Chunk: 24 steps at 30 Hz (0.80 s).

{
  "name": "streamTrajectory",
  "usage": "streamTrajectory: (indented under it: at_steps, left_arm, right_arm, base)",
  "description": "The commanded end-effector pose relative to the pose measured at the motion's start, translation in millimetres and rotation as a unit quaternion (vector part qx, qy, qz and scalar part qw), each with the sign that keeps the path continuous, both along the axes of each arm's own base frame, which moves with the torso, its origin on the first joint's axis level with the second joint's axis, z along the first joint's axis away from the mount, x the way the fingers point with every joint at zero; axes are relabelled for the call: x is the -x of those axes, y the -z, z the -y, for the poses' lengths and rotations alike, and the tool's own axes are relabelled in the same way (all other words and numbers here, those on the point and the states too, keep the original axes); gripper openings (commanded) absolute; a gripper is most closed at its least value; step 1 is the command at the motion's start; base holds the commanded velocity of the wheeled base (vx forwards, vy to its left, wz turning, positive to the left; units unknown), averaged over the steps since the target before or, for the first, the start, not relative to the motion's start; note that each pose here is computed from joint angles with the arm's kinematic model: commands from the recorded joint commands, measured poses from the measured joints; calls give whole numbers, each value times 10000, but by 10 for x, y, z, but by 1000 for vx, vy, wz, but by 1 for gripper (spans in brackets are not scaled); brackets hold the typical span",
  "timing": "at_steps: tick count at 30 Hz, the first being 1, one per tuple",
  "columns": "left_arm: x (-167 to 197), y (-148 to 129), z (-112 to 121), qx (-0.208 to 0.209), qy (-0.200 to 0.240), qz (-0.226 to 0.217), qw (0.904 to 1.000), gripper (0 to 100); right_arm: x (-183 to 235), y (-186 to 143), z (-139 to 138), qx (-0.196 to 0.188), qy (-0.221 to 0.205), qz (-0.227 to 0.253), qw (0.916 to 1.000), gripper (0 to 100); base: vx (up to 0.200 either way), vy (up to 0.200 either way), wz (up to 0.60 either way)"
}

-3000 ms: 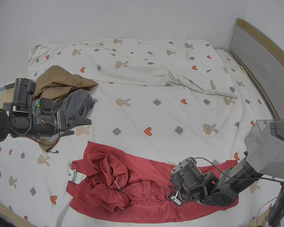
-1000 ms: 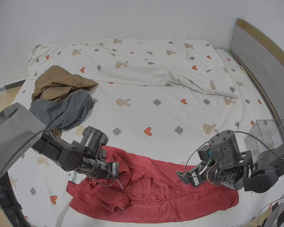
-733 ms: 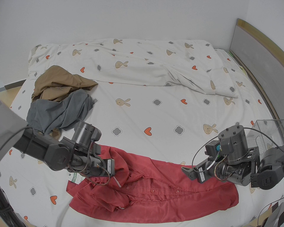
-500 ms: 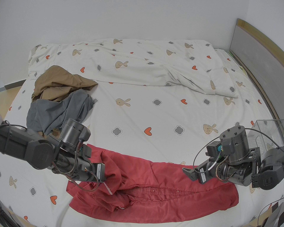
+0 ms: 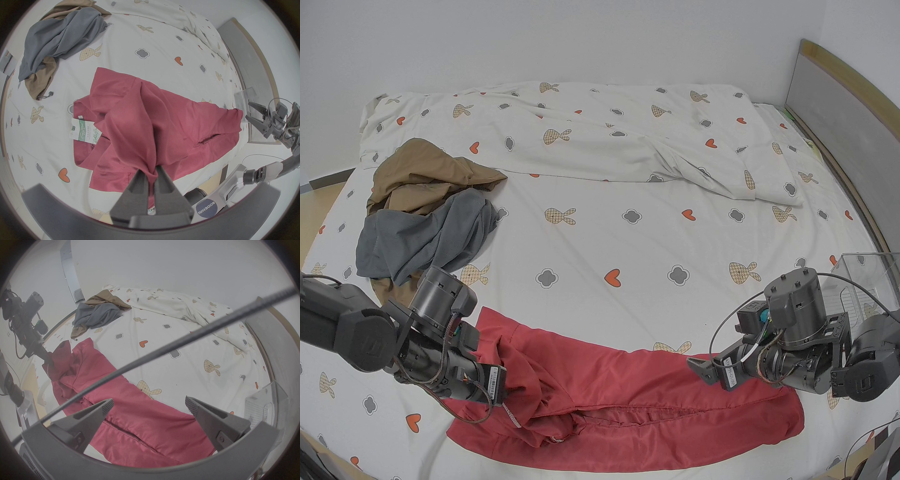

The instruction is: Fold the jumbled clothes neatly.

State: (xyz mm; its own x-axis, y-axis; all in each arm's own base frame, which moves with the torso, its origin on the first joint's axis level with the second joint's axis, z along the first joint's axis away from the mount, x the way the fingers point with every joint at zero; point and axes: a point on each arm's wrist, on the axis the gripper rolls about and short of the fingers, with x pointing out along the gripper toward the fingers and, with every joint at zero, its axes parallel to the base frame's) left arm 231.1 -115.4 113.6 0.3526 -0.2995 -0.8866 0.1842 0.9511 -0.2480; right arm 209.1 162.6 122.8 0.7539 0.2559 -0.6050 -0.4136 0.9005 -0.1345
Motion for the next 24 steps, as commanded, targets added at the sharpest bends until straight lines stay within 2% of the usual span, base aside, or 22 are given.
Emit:
streamTrajectory:
  at_steps: [1, 10, 20, 21, 24]
  left_arm:
    - [-19, 160, 43, -102, 66, -197, 9997, 0]
    - [-93, 321, 108, 35, 115, 104, 9999, 0]
    - [-104, 257, 127, 102, 141, 260, 9995, 0]
    - [-110, 241, 139, 114, 152, 297, 9994, 100]
    - [-120, 185, 144, 157, 138, 403, 9990, 100]
  right_arm:
    - [18, 40, 10, 53, -6, -63, 10000, 100]
    - [42, 78, 30, 106, -6, -129, 9999, 100]
    - [47, 91, 39, 111, 0, -152, 9998, 100]
    - [46, 95, 38, 116, 0, -158, 9998, 100]
    - [46, 95, 38, 116, 0, -158, 9998, 100]
  base:
    - [0, 0, 0]
    - [0, 0, 0]
    - [0, 0, 0]
    - [0, 0, 0]
    - [0, 0, 0]
